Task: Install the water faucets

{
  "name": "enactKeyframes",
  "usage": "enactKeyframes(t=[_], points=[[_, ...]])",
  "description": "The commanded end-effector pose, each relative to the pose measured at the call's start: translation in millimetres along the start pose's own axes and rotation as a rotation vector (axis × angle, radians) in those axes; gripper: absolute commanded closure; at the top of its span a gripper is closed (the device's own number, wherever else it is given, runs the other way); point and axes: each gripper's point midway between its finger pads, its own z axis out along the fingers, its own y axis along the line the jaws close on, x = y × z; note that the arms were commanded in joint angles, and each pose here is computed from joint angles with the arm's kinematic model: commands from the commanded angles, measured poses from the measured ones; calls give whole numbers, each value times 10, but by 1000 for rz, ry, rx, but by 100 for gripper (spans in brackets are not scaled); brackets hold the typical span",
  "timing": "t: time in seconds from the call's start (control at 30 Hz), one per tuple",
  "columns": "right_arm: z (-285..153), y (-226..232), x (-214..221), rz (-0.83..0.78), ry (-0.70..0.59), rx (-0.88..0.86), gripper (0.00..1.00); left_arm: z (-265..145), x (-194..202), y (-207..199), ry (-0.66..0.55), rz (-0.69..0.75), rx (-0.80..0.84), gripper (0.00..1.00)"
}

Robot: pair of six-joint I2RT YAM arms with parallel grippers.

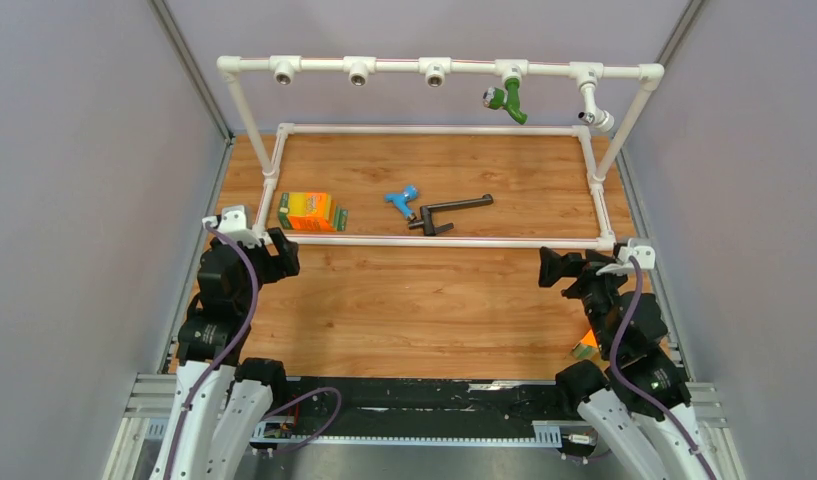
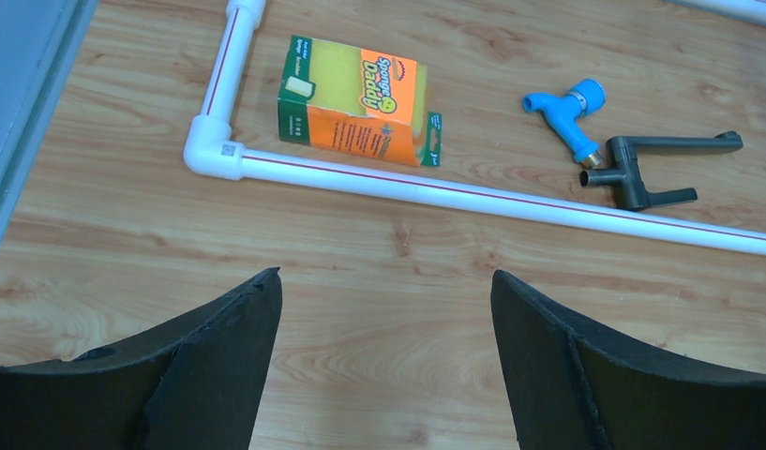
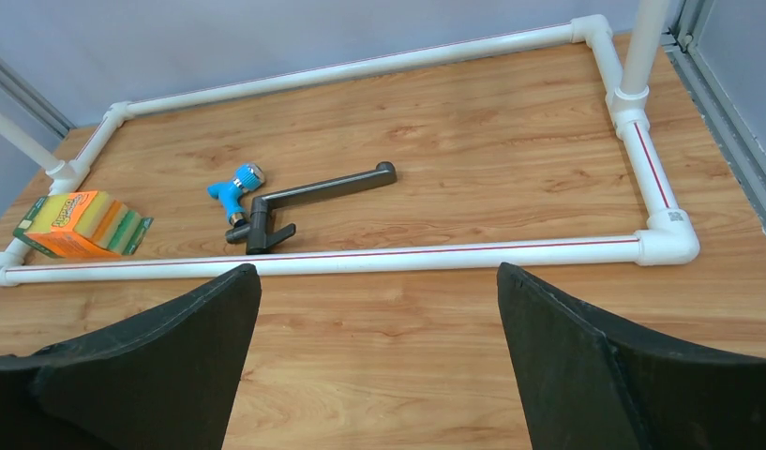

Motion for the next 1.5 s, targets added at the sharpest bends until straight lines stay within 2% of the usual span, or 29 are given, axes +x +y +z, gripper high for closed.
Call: enactKeyframes(t=[0.0, 0.2, 0.37, 0.5, 0.77, 1.07, 1.2, 1.47], points=[[29, 64, -45, 26, 0, -18, 0, 6, -52, 17, -14, 10, -13, 12], [112, 392, 235, 78, 125, -170, 0, -16, -68, 80, -50, 15, -39, 11], [228, 761, 603, 83, 285, -349, 0, 5, -62, 30, -54, 21, -8, 11], [553, 827, 928, 50, 425, -329, 0, 16, -27, 9, -34, 21, 3, 11], [1359, 697, 1342, -121, 524, -223, 0, -74, -95, -83, -75, 19, 59, 12], [2073, 706, 1909, -181, 688, -290, 0, -91, -98, -102, -82, 22, 70, 12], [2059, 756, 2229, -180, 816, -394, 0, -99, -111, -100, -87, 23, 68, 12], [1600, 843, 2607, -83, 1001, -493, 0, -94, -99, -107, -86, 25, 74, 12]])
